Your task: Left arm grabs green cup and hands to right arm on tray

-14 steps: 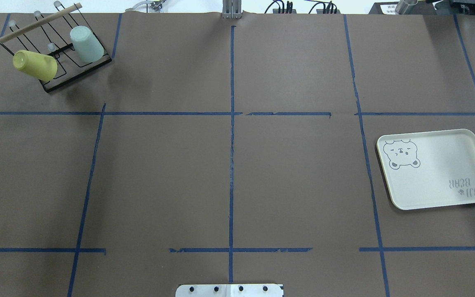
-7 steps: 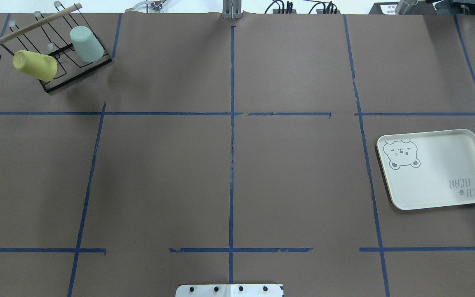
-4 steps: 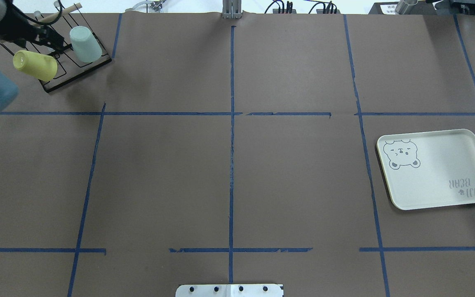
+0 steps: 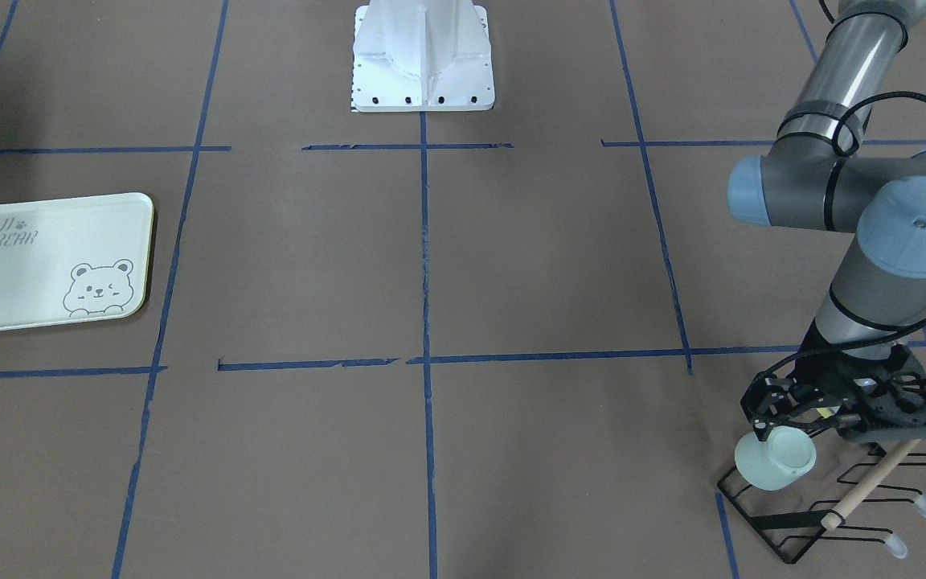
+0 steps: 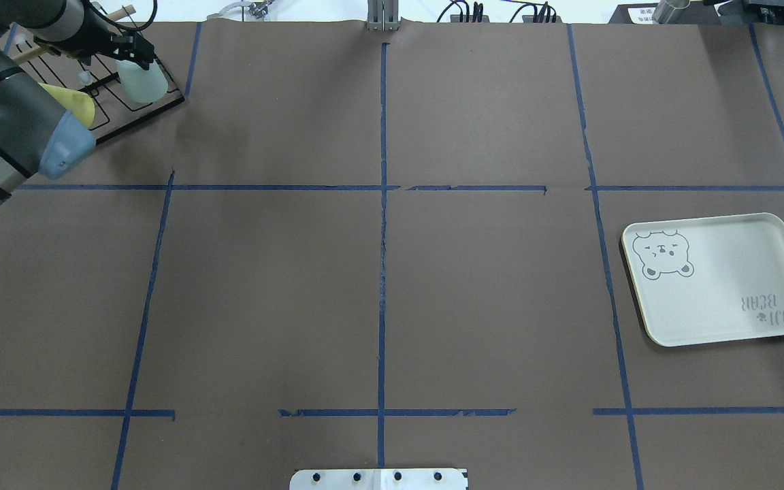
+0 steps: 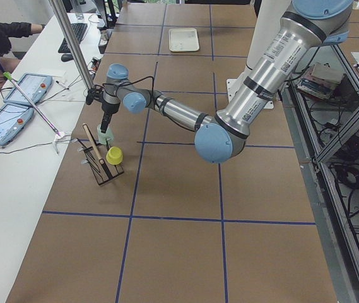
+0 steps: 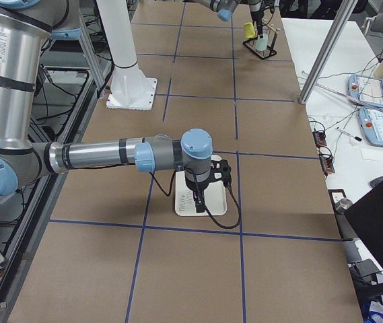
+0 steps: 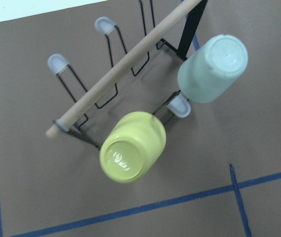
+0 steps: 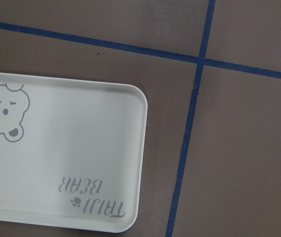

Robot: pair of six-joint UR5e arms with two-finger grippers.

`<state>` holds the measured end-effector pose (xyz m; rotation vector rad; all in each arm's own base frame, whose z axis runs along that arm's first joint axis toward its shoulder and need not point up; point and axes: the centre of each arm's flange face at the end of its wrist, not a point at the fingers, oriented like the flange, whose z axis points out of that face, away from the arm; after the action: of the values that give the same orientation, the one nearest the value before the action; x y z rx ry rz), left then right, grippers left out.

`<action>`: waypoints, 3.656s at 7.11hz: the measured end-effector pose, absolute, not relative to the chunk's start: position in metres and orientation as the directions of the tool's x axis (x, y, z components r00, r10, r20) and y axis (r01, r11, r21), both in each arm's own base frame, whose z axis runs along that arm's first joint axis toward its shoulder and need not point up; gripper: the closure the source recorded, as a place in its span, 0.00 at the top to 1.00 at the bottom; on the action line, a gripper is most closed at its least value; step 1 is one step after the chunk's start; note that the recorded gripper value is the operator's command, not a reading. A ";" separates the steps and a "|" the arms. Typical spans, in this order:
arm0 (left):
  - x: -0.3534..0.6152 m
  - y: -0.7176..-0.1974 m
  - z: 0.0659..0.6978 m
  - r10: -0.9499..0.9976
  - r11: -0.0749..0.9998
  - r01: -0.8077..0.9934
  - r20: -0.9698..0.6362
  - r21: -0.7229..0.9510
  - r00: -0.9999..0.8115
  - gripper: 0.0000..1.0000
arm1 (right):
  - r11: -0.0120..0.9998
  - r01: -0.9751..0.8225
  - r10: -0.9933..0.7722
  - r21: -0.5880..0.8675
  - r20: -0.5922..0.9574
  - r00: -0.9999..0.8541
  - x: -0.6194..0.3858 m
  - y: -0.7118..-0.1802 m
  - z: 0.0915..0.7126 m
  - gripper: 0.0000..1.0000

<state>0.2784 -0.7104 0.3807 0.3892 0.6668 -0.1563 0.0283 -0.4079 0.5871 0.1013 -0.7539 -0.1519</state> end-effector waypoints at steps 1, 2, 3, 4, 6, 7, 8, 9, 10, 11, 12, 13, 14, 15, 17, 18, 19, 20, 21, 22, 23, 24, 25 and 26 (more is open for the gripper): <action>0.285 -0.721 0.381 -0.027 0.916 0.268 -0.621 0.298 0.783 1.00 | 0.984 0.101 -0.174 0.146 0.673 0.719 0.028 -0.408 0.587 1.00; 0.289 -0.728 0.385 -0.030 0.916 0.269 -0.617 0.297 0.786 1.00 | 0.984 0.101 -0.174 0.146 0.673 0.719 0.028 -0.408 0.587 1.00; 0.293 -0.733 0.390 -0.031 0.916 0.269 -0.617 0.297 0.786 1.00 | 0.984 0.100 -0.174 0.147 0.673 0.719 0.028 -0.408 0.587 1.00; 0.296 -0.736 0.394 -0.029 0.917 0.266 -0.616 0.296 0.787 1.00 | 0.984 0.100 -0.174 0.147 0.673 0.719 0.028 -0.408 0.587 1.00; 0.302 -0.735 0.399 -0.023 0.920 0.257 -0.614 0.295 0.789 1.00 | 0.984 0.101 -0.174 0.147 0.673 0.719 0.028 -0.408 0.587 1.00; 0.304 -0.734 0.400 -0.021 0.921 0.253 -0.613 0.295 0.790 1.00 | 0.984 0.101 -0.174 0.147 0.673 0.719 0.028 -0.408 0.587 1.00; 0.304 -0.733 0.401 -0.019 0.922 0.250 -0.612 0.295 0.791 0.99 | 0.984 0.101 -0.174 0.147 0.673 0.719 0.028 -0.408 0.587 1.00; 0.304 -0.733 0.402 -0.018 0.923 0.249 -0.612 0.294 0.790 0.84 | 0.984 0.101 -0.174 0.146 0.673 0.719 0.028 -0.408 0.587 1.00; 0.304 -0.733 0.402 -0.020 0.923 0.251 -0.614 0.293 0.789 0.51 | 0.984 0.101 -0.173 0.146 0.673 0.719 0.028 -0.408 0.587 1.00; 0.304 -0.732 0.402 -0.023 0.923 0.253 -0.616 0.290 0.788 0.32 | 0.984 0.101 -0.173 0.145 0.673 0.719 0.028 -0.408 0.587 1.00; 0.304 -0.732 0.402 -0.025 0.924 0.253 -0.617 0.286 0.787 0.25 | 0.984 0.100 -0.173 0.146 0.673 0.719 0.028 -0.408 0.587 1.00; 0.304 -0.732 0.401 -0.027 0.925 0.254 -0.616 0.283 0.787 0.24 | 0.984 0.100 -0.173 0.146 0.673 0.719 0.028 -0.408 0.587 1.00; 0.301 -0.732 0.399 -0.027 0.924 0.256 -0.618 0.285 0.785 0.23 | 0.984 0.101 -0.174 0.146 0.673 0.719 0.028 -0.408 0.587 1.00; 0.293 -0.732 0.389 -0.027 0.918 0.266 -0.624 0.293 0.781 0.23 | 0.984 0.101 -0.173 0.146 0.673 0.719 0.028 -0.408 0.587 1.00; 0.264 -0.718 0.346 -0.035 0.910 0.287 -0.632 0.300 0.774 0.23 | 0.984 0.101 -0.174 0.147 0.673 0.719 0.028 -0.408 0.587 1.00; 0.243 -0.703 0.322 -0.040 0.904 0.299 -0.637 0.304 0.770 0.23 | 0.984 0.101 -0.174 0.147 0.673 0.719 0.028 -0.408 0.586 1.00; 0.220 -0.687 0.298 -0.046 0.896 0.315 -0.641 0.312 0.766 0.23 | 0.984 0.101 -0.175 0.149 0.673 0.719 0.028 -0.408 0.586 1.00; 0.202 -0.673 0.278 -0.051 0.888 0.331 -0.647 0.319 0.761 0.23 | 0.985 0.092 -0.166 0.144 0.678 0.716 0.028 -0.409 0.584 1.00; 0.199 -0.660 0.275 -0.065 0.883 0.352 -0.663 0.310 0.746 0.23 | 0.988 0.067 -0.147 0.141 0.697 0.702 0.026 -0.410 0.579 1.00; 0.215 -0.644 0.283 -0.089 0.877 0.389 -0.702 0.280 0.706 0.23 | 0.989 0.017 -0.120 0.147 0.728 0.675 0.022 -0.414 0.569 1.00; 0.240 -0.625 0.288 -0.113 0.870 0.434 -0.759 0.237 0.641 0.23 | 0.987 -0.041 -0.091 0.154 0.757 0.647 0.014 -0.417 0.557 1.00; 0.268 -0.603 0.291 -0.138 0.865 0.470 -0.817 0.176 0.560 0.23 | 0.982 -0.092 -0.073 0.164 0.784 0.616 -0.002 -0.420 0.542 1.00; 0.298 -0.577 0.289 -0.162 0.865 0.492 -0.872 0.101 0.462 0.23 | 0.973 -0.150 -0.058 0.174 0.819 0.570 -0.023 -0.421 0.524 1.00; 0.323 -0.552 0.282 -0.180 0.867 0.498 -0.915 0.026 0.360 0.23 | 0.962 -0.211 -0.045 0.174 0.861 0.507 -0.043 -0.422 0.501 1.00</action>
<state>0.3233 -0.5517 0.2816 0.3234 1.1230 -0.4468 -0.0433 -0.4215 0.5014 0.2714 -1.0374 0.1014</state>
